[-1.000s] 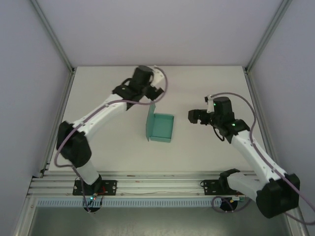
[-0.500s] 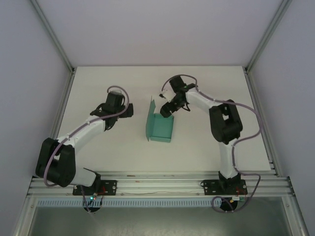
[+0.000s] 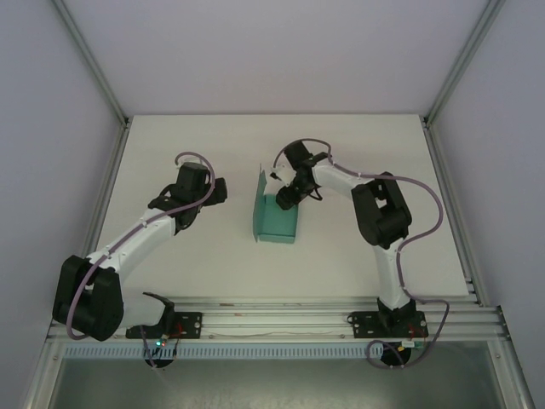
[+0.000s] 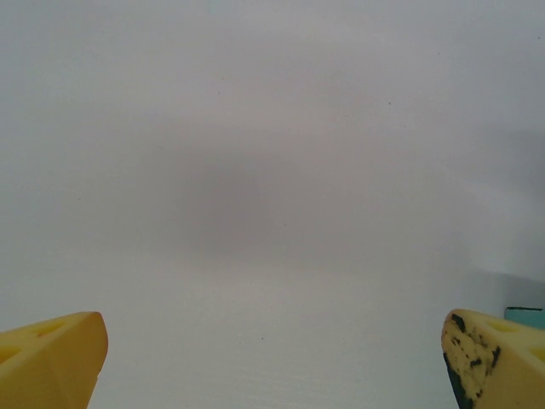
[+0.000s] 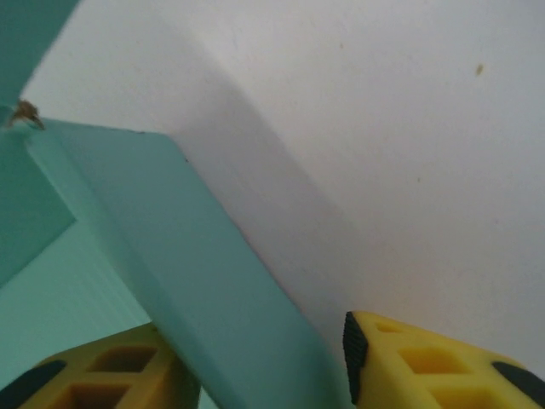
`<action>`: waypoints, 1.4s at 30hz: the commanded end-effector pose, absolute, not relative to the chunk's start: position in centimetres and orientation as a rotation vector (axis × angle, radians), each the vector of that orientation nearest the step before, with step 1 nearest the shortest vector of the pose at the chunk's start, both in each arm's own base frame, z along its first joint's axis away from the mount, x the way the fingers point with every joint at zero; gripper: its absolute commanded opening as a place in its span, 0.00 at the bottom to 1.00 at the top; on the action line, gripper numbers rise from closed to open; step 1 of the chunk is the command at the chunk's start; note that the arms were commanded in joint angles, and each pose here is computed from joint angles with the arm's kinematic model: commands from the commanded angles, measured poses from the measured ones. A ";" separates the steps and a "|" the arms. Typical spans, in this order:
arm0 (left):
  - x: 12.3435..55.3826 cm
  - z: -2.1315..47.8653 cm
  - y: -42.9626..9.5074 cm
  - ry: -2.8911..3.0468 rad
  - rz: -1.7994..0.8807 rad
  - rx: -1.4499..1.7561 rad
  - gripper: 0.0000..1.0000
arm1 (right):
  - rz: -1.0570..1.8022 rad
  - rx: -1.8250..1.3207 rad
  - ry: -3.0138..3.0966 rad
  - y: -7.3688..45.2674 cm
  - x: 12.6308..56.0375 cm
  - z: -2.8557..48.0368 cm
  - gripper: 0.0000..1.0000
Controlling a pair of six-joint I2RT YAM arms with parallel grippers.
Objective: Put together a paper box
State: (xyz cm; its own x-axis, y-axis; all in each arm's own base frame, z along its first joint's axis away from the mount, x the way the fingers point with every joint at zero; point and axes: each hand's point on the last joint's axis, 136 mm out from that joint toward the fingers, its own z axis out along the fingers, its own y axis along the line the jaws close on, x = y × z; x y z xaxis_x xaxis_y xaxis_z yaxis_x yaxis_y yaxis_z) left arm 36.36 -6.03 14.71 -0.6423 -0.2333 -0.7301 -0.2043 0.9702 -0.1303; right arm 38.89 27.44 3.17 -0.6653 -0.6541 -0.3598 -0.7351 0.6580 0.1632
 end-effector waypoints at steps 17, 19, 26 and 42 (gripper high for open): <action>36.5 13.8 -6.3 2.316 -0.060 -0.290 1.00 | 0.247 -1.263 2.594 28.0 40.8 1.7 0.17; 36.5 13.8 -6.3 2.319 -0.057 -0.294 1.00 | 0.146 -1.211 2.628 27.4 41.2 1.1 0.13; 36.5 13.5 -6.3 2.323 -0.061 -0.291 1.00 | -0.378 -1.019 2.772 23.1 40.8 -1.3 0.00; 35.9 15.2 -5.2 2.283 -0.016 -0.338 1.00 | -0.799 -0.341 2.973 15.5 33.9 -2.6 0.00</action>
State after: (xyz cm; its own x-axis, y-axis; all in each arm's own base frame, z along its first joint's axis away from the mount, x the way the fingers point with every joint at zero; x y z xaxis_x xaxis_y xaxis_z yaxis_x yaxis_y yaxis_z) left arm 36.23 -5.86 14.01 -0.6587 -0.2271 -0.7173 -0.2123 0.9707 -0.1123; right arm 41.11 21.69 2.18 -0.8985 -0.3234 -0.2968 -0.2061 0.9078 -0.3651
